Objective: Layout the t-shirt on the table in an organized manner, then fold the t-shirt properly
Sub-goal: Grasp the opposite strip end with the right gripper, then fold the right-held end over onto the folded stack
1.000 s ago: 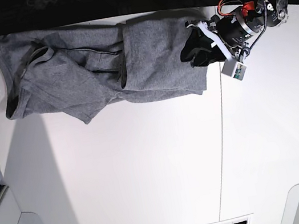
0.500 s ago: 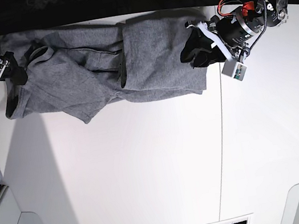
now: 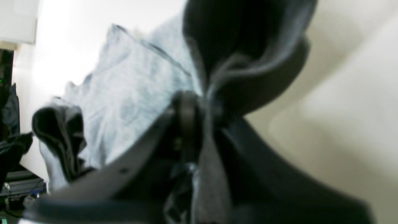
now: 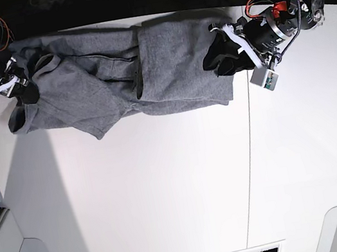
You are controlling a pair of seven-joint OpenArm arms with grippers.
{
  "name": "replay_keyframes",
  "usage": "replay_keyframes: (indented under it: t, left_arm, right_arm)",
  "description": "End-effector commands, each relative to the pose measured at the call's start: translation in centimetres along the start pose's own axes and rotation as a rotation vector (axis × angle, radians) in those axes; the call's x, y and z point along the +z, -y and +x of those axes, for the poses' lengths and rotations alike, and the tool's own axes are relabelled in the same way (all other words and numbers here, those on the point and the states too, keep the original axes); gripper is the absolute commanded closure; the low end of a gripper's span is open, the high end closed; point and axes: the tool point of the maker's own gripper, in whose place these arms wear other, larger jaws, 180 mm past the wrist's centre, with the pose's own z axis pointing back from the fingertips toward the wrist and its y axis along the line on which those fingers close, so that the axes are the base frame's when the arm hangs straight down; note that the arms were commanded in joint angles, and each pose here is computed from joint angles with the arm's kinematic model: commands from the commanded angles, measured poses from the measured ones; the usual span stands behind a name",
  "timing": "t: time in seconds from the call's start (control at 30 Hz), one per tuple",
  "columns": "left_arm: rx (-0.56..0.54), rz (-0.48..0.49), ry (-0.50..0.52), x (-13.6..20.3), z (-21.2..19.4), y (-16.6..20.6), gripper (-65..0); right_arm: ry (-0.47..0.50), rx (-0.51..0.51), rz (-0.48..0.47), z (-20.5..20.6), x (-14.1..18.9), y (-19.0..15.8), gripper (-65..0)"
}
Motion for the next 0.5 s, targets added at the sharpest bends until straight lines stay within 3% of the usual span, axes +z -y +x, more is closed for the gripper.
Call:
replay_keyframes:
  t: [0.0, 0.07, 0.23, 0.33, 0.47]
  left_arm:
    - [-0.017, -0.028, 0.048, 0.4, 1.5, 0.4, -29.2]
    - [-0.047, -0.056, 0.071, 0.7, 2.3, 0.8, -29.2]
    - [-0.056, 0.002, 0.108, 1.7, 3.8, -1.1, -29.2]
    - [-0.084, 0.049, 0.049, 1.8, 2.4, -2.2, -29.2]
    - [-0.033, 0.069, -0.01, 1.4, 0.0, -3.1, -29.2]
  right_arm:
    - [0.044, 0.03, 0.024, 1.8, 0.1, -0.5, 0.0]
    - [0.041, 0.057, 0.012, 2.4, -0.1, -0.5, 0.0]
    - [0.07, 0.096, -0.005, 4.6, 0.0, -0.1, 0.0]
    - [0.114, 0.114, -0.023, 7.0, 0.8, 0.5, 0.0]
    - [0.169, 0.142, -0.016, 10.5, 1.6, 0.4, 0.0]
